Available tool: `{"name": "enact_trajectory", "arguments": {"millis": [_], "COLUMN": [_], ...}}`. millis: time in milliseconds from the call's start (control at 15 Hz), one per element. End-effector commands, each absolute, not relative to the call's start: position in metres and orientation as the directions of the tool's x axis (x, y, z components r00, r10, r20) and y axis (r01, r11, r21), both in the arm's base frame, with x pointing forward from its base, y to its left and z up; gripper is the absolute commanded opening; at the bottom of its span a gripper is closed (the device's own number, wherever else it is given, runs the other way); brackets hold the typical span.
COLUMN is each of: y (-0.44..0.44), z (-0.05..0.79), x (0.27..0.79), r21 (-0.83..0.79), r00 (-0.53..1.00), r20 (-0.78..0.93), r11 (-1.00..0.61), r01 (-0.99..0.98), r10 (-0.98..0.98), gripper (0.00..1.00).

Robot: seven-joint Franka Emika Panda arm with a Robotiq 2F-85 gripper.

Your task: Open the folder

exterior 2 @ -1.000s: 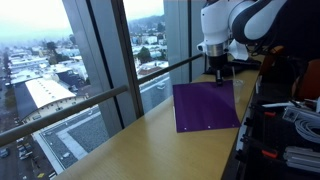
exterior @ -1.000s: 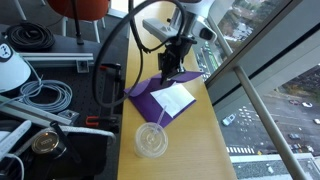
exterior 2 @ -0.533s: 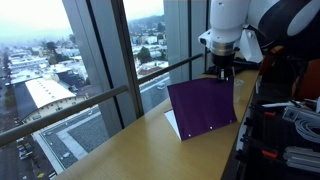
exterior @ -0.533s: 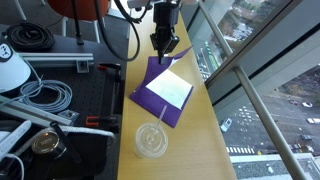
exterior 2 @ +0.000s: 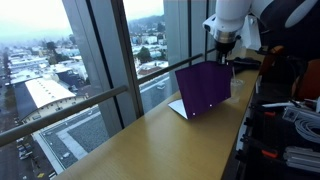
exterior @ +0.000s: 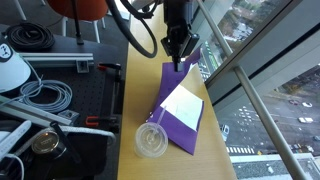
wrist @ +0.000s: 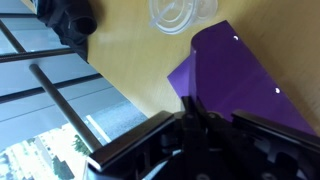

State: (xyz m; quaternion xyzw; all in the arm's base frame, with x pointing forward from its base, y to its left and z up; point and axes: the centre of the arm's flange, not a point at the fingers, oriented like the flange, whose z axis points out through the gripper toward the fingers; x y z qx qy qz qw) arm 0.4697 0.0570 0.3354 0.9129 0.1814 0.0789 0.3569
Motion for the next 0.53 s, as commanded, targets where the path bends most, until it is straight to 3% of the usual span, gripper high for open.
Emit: {"name": "enact_trajectory", "arguments": {"millis": [0, 467], "y": [0.029, 0.022], "z": [0.326, 0.285], "x": [0.466, 0.450], "r21": [0.721, 0.733], "r00": [0.927, 0.936], "r20": [0.029, 0.004], "r11": [-0.651, -0.638], "r01": [0.240, 0.236], "r10": [0.373, 0.351], "gripper": [0.00, 0.00]}}
